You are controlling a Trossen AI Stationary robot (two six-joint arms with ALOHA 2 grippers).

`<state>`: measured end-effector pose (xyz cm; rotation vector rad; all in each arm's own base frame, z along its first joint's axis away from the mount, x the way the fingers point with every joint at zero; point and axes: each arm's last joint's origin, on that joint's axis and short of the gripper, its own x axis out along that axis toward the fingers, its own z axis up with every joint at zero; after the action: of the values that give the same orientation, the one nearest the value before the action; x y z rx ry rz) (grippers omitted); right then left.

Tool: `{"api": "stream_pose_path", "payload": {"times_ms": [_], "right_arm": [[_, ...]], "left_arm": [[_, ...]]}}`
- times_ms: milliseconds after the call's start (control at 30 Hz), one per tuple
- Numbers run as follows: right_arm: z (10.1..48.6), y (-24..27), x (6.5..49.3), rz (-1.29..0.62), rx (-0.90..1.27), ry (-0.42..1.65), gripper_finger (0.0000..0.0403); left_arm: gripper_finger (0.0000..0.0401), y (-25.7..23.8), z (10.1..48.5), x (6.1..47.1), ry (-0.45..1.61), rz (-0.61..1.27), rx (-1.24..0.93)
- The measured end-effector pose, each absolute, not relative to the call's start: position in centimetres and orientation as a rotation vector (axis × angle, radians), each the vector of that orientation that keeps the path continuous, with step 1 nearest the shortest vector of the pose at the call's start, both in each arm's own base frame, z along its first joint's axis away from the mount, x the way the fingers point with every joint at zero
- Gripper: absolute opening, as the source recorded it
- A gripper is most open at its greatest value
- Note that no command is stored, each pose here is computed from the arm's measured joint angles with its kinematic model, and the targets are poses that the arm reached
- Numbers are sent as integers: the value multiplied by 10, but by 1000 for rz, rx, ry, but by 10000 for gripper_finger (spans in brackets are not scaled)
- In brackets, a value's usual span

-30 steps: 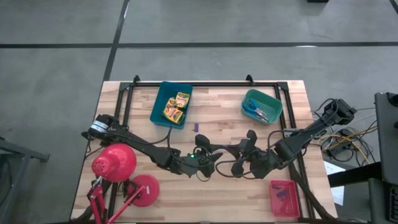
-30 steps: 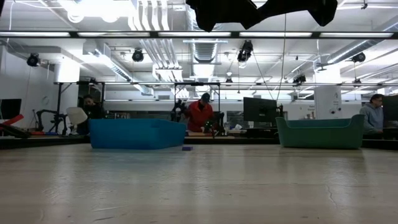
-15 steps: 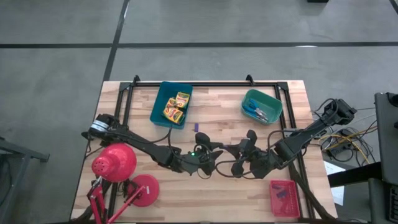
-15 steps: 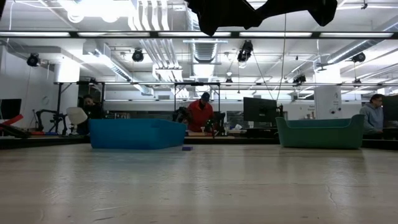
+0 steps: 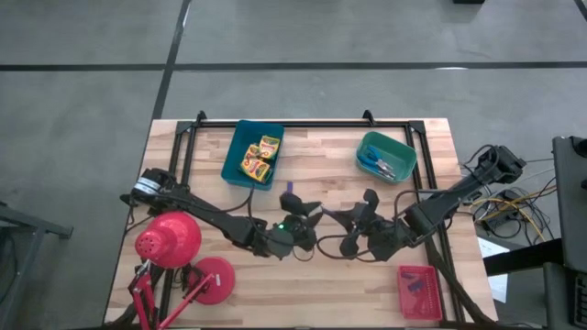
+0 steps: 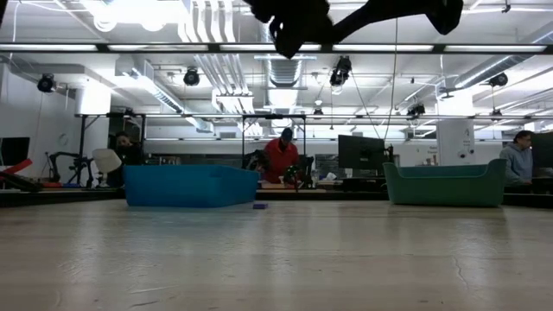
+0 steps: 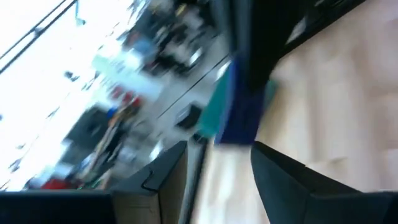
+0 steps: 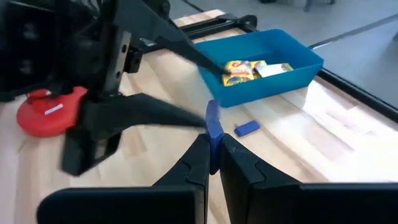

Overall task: Pick & Place School Supplies
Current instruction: Put the purple eraser into the red bin

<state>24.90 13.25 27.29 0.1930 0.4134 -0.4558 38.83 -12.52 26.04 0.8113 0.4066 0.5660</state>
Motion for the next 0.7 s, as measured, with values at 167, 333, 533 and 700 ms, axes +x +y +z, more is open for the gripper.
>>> {"api": "stream_pose_path", "payload": {"times_ms": [167,333,533,700], "right_arm": [[276,134,249,-437,183,418,18],[278,132,249,-443,183,416,18],[279,132,246,-446,194,419,18],[279,128,237,-467,246,459,18]], "left_arm": [[181,-126,257,383,484,674,867],[178,-136,249,377,534,623,926],[174,-147,242,369,557,586,922],[174,-156,238,363,551,571,865]]}}
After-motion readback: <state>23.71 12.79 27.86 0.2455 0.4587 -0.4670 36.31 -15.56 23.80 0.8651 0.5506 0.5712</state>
